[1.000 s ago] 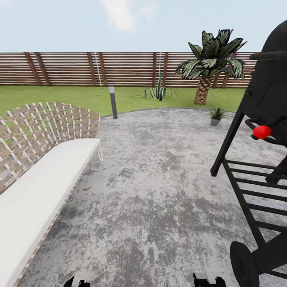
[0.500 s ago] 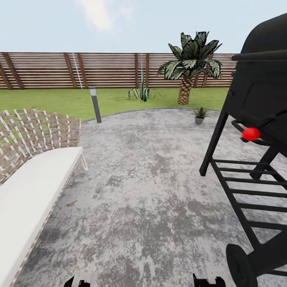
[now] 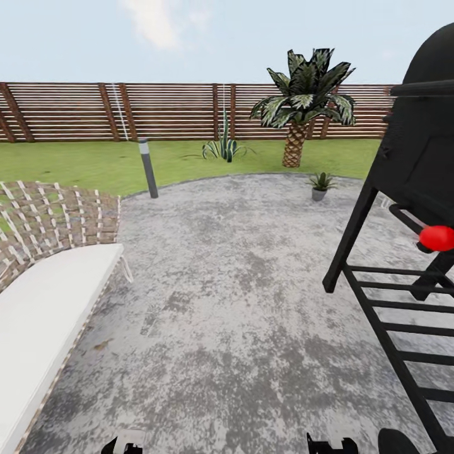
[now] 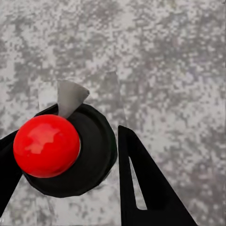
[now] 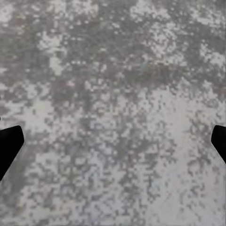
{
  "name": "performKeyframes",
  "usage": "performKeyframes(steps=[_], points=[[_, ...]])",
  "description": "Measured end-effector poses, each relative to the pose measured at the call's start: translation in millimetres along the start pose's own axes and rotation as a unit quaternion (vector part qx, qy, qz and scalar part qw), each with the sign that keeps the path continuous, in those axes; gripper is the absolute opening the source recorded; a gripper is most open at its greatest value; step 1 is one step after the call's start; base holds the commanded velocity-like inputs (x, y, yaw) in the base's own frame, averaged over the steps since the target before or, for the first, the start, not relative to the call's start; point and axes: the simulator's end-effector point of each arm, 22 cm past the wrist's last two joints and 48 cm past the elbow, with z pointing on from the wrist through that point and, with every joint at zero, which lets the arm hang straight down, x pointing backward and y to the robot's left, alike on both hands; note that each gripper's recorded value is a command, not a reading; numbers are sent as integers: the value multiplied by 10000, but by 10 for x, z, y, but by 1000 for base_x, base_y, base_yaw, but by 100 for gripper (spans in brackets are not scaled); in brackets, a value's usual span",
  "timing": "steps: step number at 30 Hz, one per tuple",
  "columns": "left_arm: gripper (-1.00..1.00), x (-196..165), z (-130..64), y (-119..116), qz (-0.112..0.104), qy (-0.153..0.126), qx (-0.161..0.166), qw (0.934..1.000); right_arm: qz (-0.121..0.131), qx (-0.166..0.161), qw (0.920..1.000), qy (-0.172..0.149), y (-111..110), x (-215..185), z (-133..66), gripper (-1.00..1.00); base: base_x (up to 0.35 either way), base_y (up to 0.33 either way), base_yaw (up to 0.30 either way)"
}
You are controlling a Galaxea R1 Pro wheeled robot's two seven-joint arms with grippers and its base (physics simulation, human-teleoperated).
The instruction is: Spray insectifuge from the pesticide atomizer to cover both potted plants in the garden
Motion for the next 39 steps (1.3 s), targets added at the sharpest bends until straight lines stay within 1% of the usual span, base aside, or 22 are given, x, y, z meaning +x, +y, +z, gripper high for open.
performKeyframes(steps=[9, 39], points=[[-100, 0, 0, 0, -1, 0, 0, 10000, 9, -3, 10000, 0, 10, -1, -1, 100, 325, 124, 0], [-100, 0, 0, 1, 0, 1, -1, 10000, 14, -8, 10000, 6, 20, 5, -2, 100, 337, 2, 0]])
